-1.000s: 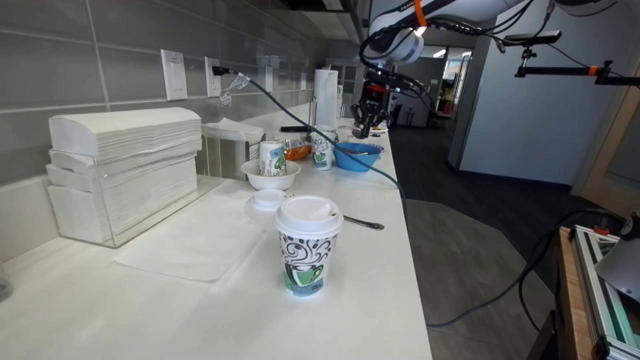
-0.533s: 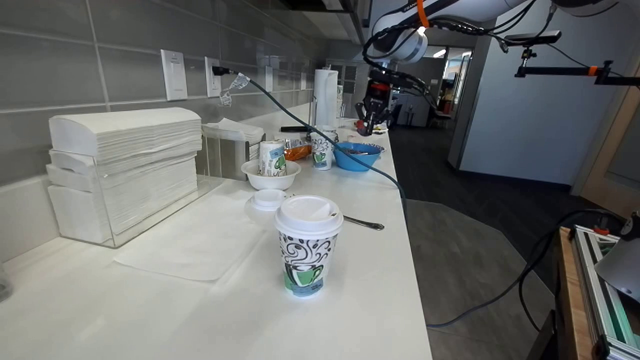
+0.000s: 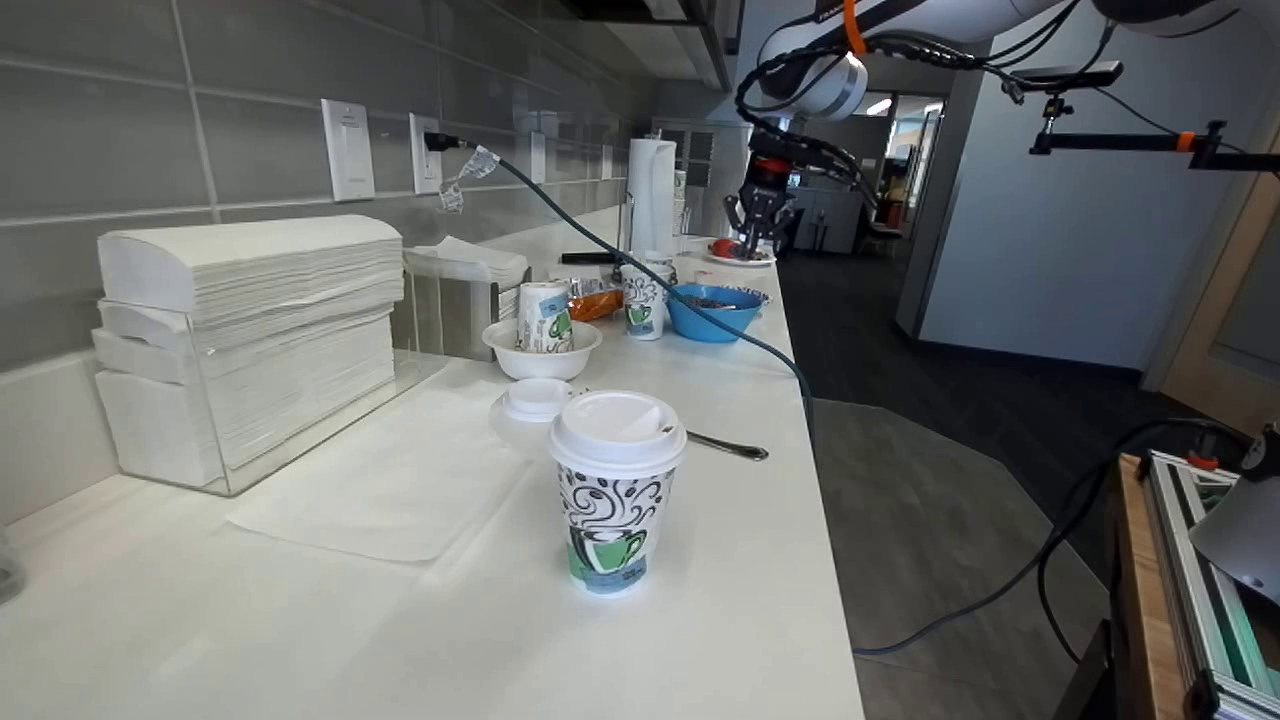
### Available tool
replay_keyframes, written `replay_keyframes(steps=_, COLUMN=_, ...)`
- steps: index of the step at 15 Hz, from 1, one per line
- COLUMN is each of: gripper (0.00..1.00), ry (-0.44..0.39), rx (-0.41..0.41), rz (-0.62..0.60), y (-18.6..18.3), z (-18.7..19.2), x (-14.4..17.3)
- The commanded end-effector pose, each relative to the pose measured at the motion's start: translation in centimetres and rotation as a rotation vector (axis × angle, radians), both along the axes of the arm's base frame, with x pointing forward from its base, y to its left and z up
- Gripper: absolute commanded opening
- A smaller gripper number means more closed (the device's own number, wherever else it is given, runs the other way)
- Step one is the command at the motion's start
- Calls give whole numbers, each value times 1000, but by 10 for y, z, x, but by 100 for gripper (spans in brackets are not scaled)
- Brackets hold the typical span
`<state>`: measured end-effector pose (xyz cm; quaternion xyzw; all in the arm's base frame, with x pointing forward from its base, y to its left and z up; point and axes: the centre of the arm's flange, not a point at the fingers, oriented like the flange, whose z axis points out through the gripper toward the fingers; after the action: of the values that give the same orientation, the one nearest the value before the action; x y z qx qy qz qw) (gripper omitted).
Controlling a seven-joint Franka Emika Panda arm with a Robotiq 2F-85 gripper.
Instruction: Use the silver spoon to put some of the contents of the blue bowl into the white plate with blue markings
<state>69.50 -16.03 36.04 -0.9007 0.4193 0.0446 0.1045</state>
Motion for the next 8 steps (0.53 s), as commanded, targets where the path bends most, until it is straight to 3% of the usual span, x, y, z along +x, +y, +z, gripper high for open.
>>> replay_keyframes(steps=1, gripper=3, ry=19, rx=-2, rz=-40, y=-18, z=-3, x=9)
replay_keyframes(steps=8, gripper=3, ry=13, rx=77, rz=-131, y=-61, z=-28, x=15)
